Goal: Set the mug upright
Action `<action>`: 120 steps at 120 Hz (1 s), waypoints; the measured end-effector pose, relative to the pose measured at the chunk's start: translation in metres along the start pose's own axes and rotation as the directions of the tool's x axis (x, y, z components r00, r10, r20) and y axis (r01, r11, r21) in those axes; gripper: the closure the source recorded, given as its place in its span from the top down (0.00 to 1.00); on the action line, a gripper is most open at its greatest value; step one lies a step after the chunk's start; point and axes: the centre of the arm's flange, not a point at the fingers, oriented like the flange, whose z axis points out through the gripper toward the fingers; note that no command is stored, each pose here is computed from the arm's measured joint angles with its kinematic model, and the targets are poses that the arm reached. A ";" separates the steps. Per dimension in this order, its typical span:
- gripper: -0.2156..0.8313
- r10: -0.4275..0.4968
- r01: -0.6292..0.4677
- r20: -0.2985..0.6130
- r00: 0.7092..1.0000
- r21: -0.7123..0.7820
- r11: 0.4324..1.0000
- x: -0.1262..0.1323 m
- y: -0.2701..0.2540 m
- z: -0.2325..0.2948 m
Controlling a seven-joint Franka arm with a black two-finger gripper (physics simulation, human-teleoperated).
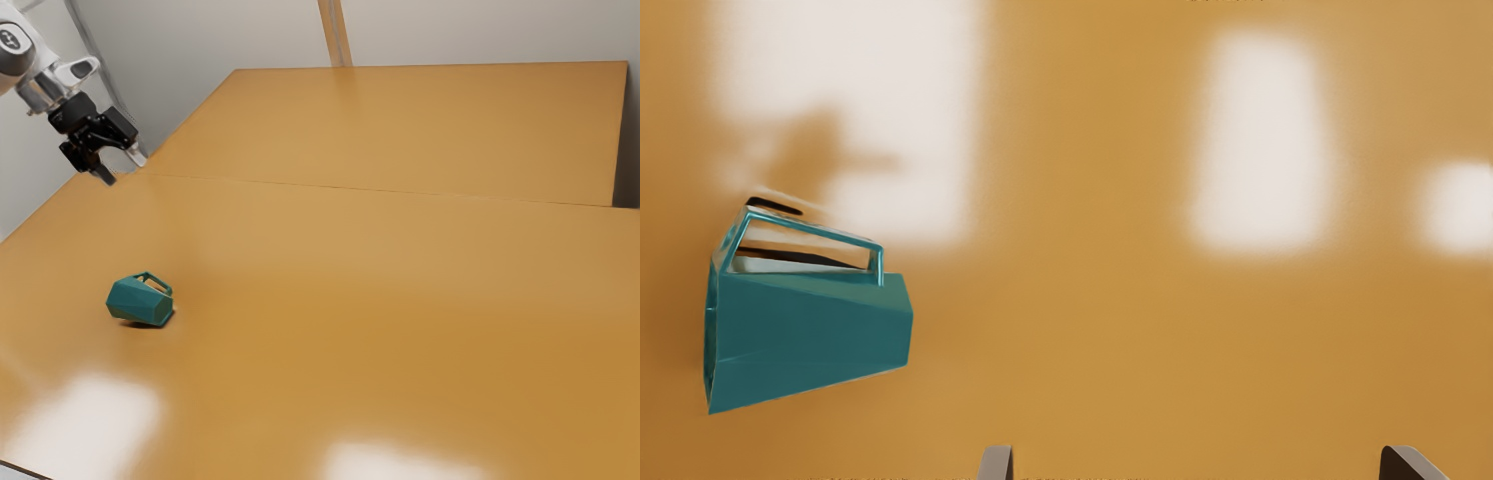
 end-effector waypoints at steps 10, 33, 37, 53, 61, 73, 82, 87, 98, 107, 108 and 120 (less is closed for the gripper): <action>0.79 -0.050 0.050 0.001 0.999 -0.076 0.996 -0.007 -0.064 0.002; 0.79 -0.064 0.058 -0.026 0.998 -0.195 0.979 -0.016 -0.162 0.000; 0.79 -0.065 0.058 -0.029 0.997 -0.212 0.976 -0.019 -0.178 0.002; 0.79 -0.077 0.066 -0.025 0.997 -0.294 0.954 -0.035 -0.241 0.026; 0.79 -0.083 0.076 -0.007 0.997 -0.333 0.940 -0.040 -0.271 0.049; 0.79 -0.066 0.062 0.001 0.998 -0.368 0.928 -0.045 -0.295 0.070; 0.79 -0.053 0.048 -0.001 0.999 -0.396 0.917 -0.047 -0.308 0.085; 0.79 -0.048 0.041 -0.005 0.999 -0.415 0.909 -0.047 -0.316 0.095; 0.79 -0.035 0.015 -0.033 0.999 -0.467 0.884 -0.044 -0.328 0.116; 0.79 -0.013 -0.022 -0.065 0.998 -0.504 0.864 -0.035 -0.326 0.128; 0.79 -0.010 -0.026 -0.068 0.998 -0.506 0.862 -0.034 -0.325 0.129; 0.79 0.020 -0.071 -0.103 0.994 -0.526 0.848 -0.024 -0.318 0.136</action>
